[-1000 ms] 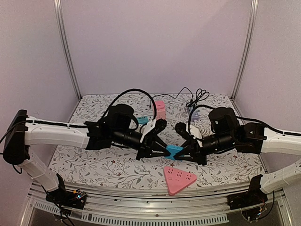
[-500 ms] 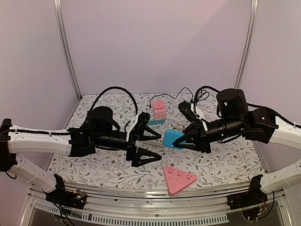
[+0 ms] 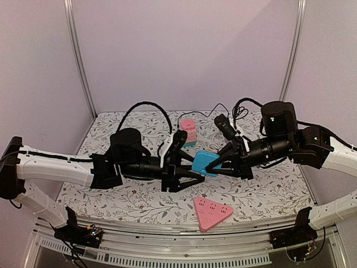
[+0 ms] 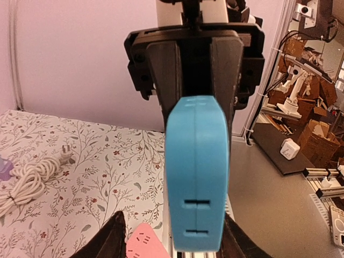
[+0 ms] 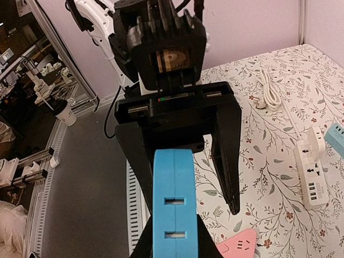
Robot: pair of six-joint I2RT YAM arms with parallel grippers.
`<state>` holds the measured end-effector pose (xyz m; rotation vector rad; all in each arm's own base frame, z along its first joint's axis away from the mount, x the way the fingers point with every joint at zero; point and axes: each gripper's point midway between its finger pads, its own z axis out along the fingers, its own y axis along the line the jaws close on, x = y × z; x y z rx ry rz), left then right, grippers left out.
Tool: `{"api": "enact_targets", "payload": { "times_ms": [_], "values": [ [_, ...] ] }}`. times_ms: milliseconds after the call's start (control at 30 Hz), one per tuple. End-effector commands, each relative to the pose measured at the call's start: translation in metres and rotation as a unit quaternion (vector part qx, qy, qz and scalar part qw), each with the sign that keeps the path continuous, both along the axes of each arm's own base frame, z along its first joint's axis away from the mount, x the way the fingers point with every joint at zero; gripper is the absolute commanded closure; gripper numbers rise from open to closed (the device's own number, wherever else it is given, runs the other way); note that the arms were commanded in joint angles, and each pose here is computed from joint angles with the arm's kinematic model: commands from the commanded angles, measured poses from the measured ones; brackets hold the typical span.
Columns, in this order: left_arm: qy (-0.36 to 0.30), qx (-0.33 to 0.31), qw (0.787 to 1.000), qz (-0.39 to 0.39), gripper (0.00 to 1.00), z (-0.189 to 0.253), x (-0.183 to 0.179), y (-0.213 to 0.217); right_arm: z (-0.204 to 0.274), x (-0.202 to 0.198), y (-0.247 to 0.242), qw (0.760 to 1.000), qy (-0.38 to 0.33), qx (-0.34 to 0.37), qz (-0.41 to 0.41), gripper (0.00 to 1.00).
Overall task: Insert the plug
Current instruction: Adjust the plug.
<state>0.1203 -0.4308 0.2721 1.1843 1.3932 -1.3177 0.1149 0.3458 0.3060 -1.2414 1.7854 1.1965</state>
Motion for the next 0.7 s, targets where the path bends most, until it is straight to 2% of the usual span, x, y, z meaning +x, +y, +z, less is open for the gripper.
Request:
{"api": "enact_targets", "payload": {
  "times_ms": [0, 333, 533, 667],
  "values": [
    [0.005, -0.01, 1.0, -0.015, 0.49, 0.007, -0.005, -0.014, 0.02, 0.0, 0.004, 1.0, -0.014, 0.025, 0.006, 1.0],
    [0.018, -0.018, 0.999, -0.023, 0.99, 0.011, -0.009, -0.019, 0.011, 0.005, 0.0, 1.0, -0.029, 0.007, -0.008, 1.0],
    [0.049, -0.01, 0.999, -0.016, 1.0, 0.01, -0.01, -0.017, -0.001, 0.018, -0.009, 0.997, -0.053, -0.022, -0.043, 1.0],
    [0.04, -0.011, 0.999, -0.023, 1.0, 0.01, -0.016, -0.011, 0.001, 0.017, -0.009, 0.997, -0.055, -0.022, -0.04, 1.0]
  ]
}}
